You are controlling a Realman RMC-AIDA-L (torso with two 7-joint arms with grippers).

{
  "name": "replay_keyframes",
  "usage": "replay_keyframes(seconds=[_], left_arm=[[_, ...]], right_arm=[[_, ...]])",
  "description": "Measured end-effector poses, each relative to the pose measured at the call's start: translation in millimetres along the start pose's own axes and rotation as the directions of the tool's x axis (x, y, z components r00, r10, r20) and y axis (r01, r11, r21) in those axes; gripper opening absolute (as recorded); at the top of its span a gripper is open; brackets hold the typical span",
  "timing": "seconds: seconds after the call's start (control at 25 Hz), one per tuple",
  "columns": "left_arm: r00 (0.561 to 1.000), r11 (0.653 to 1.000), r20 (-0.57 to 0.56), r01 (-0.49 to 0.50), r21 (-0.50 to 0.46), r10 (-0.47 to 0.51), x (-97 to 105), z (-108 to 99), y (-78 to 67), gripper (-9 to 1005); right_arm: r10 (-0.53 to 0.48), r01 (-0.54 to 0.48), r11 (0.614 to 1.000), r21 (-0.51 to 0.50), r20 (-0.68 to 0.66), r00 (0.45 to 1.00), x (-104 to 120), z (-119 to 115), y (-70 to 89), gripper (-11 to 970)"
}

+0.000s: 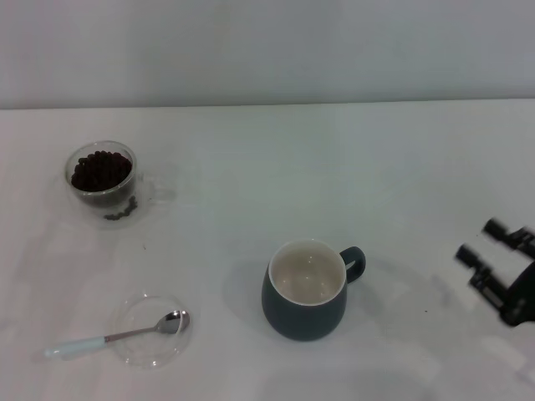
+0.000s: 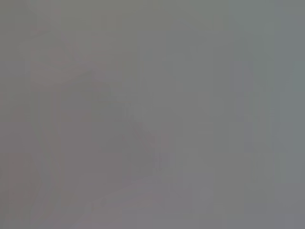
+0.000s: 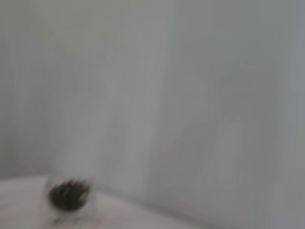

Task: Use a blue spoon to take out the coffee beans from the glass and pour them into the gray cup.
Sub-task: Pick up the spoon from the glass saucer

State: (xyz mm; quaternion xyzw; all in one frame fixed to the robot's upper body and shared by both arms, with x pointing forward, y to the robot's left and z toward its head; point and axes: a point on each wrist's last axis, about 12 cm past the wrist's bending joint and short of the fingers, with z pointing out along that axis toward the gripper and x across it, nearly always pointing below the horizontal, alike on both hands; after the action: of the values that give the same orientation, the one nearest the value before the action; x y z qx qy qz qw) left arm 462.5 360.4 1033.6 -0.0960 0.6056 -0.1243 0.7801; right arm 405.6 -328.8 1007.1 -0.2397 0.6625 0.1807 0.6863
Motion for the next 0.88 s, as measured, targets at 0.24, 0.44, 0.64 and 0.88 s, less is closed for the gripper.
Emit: replay_keyframes(seconds=[0.24, 0.44, 0.64, 0.88], left_arm=[[0.991, 0.991, -0.008, 0.131, 0.001, -0.131, 5, -12, -5.0, 638], [0.947, 0.947, -0.045, 0.320, 0.005, -0.319, 12, -26, -12.5, 637], [0.862, 0.871, -0.148, 0.492, 0.009, -0.485, 24, -40, -23.9, 638], [0.722, 0.747, -0.227, 0.663, -0.042, -0.654, 29, -69, -27.7, 637]], right_arm=[[-0.029, 0.013, 0.992, 0.124, 0.128, 0.991, -17, -6, -18.2, 510], [-0.048, 0.019, 0.985, 0.171, 0.168, 0.985, -23, 2, -27.2, 510], [-0.060, 0.016, 0.979, 0.205, 0.213, 0.975, -28, 10, -30.7, 510], [-0.059, 0.001, 0.969, 0.246, 0.231, 0.971, -29, 11, -32.5, 510]])
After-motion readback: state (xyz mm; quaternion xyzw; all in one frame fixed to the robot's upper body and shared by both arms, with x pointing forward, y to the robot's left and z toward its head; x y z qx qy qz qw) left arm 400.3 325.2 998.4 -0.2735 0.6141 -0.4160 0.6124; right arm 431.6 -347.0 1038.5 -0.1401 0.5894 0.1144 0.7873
